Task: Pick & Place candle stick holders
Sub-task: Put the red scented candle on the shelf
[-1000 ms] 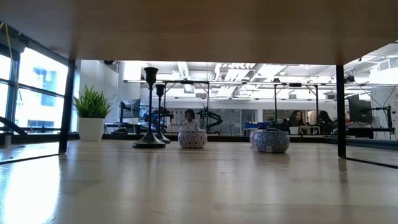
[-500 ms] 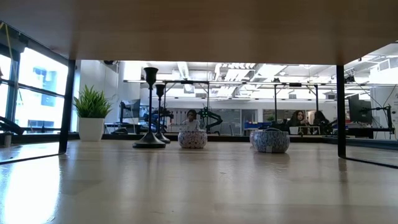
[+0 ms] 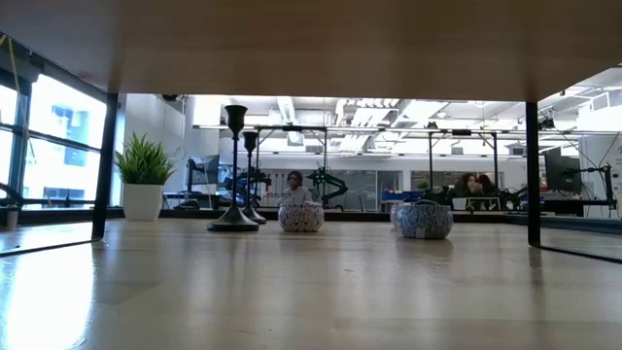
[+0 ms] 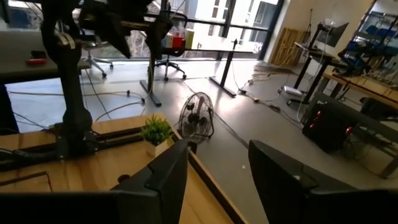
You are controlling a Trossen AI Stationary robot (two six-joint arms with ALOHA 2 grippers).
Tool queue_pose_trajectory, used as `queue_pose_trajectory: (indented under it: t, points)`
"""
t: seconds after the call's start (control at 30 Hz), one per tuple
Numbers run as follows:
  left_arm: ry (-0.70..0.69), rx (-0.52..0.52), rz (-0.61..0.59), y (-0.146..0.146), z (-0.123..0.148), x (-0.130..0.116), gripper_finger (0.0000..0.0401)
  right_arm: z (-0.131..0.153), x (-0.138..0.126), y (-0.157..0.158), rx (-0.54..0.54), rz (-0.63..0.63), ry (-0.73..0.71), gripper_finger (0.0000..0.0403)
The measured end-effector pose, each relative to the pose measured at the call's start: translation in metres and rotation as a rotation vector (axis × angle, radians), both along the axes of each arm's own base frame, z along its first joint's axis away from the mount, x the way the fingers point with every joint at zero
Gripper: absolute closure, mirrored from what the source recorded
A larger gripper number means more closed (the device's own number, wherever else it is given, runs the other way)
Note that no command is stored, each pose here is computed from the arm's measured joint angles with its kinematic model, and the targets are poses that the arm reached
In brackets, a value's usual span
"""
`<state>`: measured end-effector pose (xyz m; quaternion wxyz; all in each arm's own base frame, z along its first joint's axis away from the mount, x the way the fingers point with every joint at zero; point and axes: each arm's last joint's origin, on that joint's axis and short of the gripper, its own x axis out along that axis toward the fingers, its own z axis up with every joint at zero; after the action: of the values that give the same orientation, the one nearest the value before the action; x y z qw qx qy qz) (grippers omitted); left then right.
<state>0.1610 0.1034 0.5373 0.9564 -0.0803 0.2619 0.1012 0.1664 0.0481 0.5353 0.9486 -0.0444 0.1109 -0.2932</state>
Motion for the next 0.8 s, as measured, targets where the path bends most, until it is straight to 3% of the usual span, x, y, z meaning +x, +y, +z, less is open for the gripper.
queue_pose_trajectory:
  t: [0.27,0.5,0.8]
  points:
    - [0.095,-0.13,0.108,0.044,-0.021,0.005,0.0082,-0.005,-0.002,-0.001,0.021,-0.002,0.032,0.0238]
    - [0.16,-0.267,0.204,0.075,-0.042,0.026,0.0082,-0.005,-0.002,-0.001,0.02,-0.003,0.033,0.0238]
    - [0.236,-0.328,0.225,0.098,-0.064,0.049,0.0082,-0.01,-0.004,-0.001,0.051,-0.014,0.049,0.0238]
